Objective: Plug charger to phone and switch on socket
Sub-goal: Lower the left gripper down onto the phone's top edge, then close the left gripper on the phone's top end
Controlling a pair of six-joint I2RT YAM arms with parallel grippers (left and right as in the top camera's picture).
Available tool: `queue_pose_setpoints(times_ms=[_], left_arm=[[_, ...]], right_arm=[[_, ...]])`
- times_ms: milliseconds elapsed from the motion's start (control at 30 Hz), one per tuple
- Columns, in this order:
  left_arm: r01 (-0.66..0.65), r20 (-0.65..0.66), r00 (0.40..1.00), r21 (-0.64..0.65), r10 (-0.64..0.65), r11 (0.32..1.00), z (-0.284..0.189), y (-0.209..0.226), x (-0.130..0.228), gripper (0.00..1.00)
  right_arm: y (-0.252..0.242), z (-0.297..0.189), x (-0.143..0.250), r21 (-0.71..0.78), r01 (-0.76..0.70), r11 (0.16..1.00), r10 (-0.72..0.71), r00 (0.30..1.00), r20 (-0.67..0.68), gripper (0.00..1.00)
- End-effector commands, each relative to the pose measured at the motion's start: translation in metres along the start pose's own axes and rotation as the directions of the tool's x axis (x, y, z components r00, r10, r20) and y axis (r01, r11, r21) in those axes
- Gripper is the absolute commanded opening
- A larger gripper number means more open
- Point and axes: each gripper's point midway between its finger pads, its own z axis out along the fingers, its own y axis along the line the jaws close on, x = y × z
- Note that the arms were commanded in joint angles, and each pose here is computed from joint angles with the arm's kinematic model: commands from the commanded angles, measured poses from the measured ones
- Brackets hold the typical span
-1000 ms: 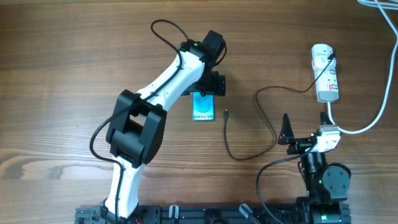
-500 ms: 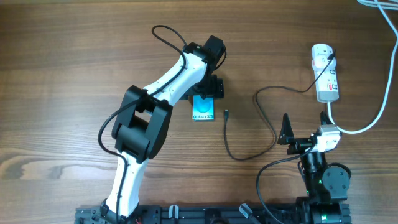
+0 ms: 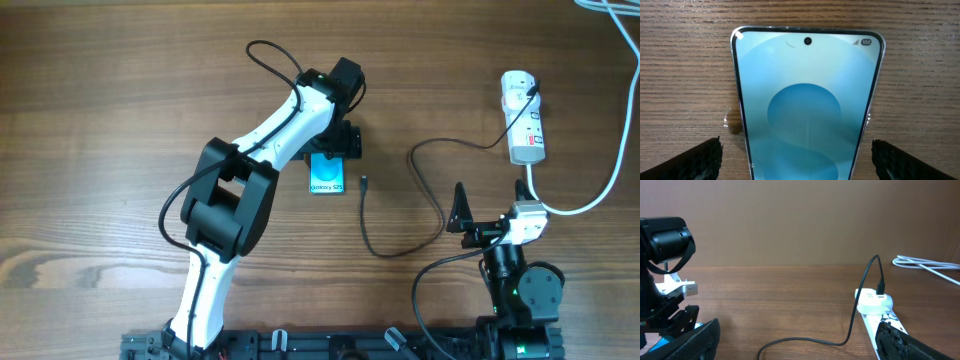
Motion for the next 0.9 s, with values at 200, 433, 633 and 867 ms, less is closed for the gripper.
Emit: queue_pose_setpoints(times_ms=[200, 433, 633, 867], left_arm=[[0.002, -0.009, 1.0, -0.008, -0.002, 1.0, 0.007, -0.003, 0.001, 1.0], [0.0, -0.008, 1.0, -0.007, 0.0, 1.0, 0.015, -0.003, 0.002, 1.0], [0.001, -0.026, 1.0, -0.019, -0.001, 1.0, 0.031, 0.003, 0.012, 1.0], [0.0, -0.041, 0.999, -0.028, -0.002, 1.0, 0.035, 0.006, 0.017, 1.0]], right_arm=[[0.001, 0.0, -0.002, -0.001, 0.013, 1.0, -0.012, 1.0, 0.011, 1.0], [0.001, 0.0, -0.002, -0.001, 0.013, 1.0, -0.012, 1.0, 0.011, 1.0], [0.001, 0.0, -0.002, -0.001, 0.013, 1.0, -0.012, 1.0, 0.011, 0.99], [0.001, 0.0, -0.002, -0.001, 0.013, 1.0, -0.013, 1.0, 0.011, 1.0]])
